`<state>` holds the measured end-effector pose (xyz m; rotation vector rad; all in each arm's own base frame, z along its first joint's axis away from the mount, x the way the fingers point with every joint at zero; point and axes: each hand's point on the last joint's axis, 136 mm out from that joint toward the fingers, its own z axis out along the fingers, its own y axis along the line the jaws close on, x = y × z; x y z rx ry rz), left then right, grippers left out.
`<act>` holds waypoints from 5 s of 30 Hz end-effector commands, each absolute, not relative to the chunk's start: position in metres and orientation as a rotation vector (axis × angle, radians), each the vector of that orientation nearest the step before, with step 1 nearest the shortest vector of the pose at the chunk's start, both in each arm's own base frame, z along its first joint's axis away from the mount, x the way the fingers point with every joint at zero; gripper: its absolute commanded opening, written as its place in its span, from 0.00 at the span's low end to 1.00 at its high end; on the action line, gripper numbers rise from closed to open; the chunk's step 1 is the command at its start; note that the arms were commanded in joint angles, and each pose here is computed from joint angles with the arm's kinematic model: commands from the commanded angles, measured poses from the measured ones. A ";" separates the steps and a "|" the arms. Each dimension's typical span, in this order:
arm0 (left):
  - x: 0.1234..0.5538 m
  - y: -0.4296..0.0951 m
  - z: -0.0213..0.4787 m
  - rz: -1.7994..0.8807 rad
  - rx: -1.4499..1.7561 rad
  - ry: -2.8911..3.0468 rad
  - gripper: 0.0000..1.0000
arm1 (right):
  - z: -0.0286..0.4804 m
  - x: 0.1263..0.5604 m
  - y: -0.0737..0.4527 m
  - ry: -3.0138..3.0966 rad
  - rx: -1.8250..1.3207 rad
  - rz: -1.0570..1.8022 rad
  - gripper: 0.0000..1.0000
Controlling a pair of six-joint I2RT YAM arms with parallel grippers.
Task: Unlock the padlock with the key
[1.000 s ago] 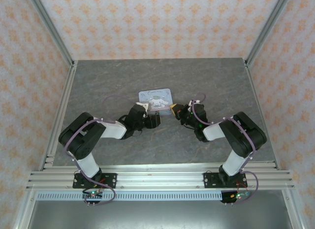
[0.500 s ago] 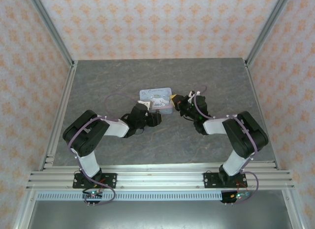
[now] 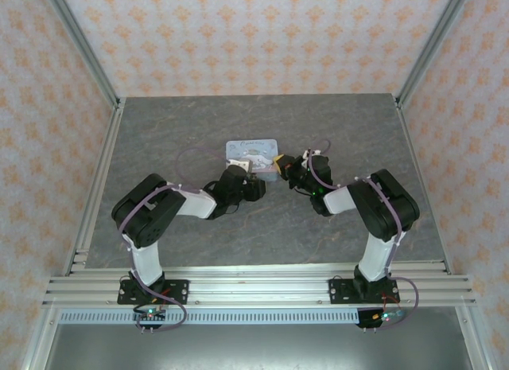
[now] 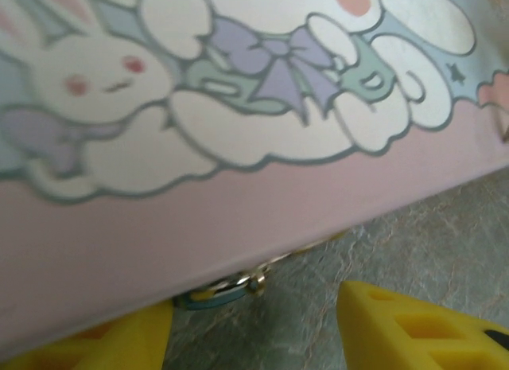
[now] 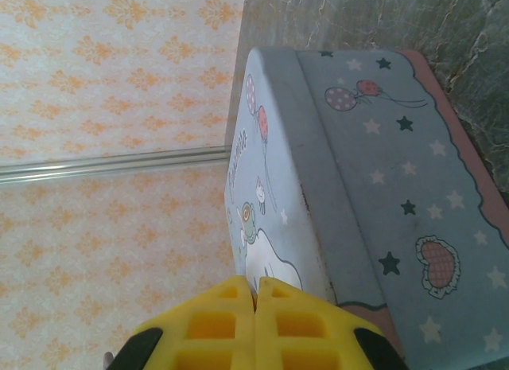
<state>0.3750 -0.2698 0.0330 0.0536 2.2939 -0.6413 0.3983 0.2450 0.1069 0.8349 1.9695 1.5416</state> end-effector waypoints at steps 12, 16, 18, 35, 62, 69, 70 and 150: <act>0.389 -0.293 0.068 -0.937 -0.129 2.106 0.56 | 0.078 0.399 0.241 2.041 0.894 1.489 0.00; 0.391 -0.288 0.070 -0.975 -0.204 2.077 0.56 | 0.077 0.400 0.240 2.040 0.898 1.487 0.00; 0.392 -0.289 0.077 -1.017 -0.233 2.045 0.56 | 0.077 0.400 0.241 2.041 0.896 1.489 0.00; 0.396 -0.282 0.058 -1.101 -0.492 1.964 0.43 | 0.073 0.399 0.240 2.042 0.909 1.489 0.00; 0.390 -0.274 0.049 -1.068 -0.627 1.926 0.34 | 0.072 0.400 0.240 2.039 0.916 1.492 0.00; 0.389 -0.268 0.042 -1.033 -0.655 1.937 0.26 | 0.070 0.400 0.239 2.042 0.921 1.490 0.00; 0.389 -0.268 0.040 -1.028 -0.656 1.943 0.25 | 0.070 0.400 0.240 2.043 0.919 1.490 0.00; 0.371 -0.283 0.113 -1.648 -0.638 2.017 0.00 | 0.109 0.331 0.254 2.094 0.782 1.545 0.00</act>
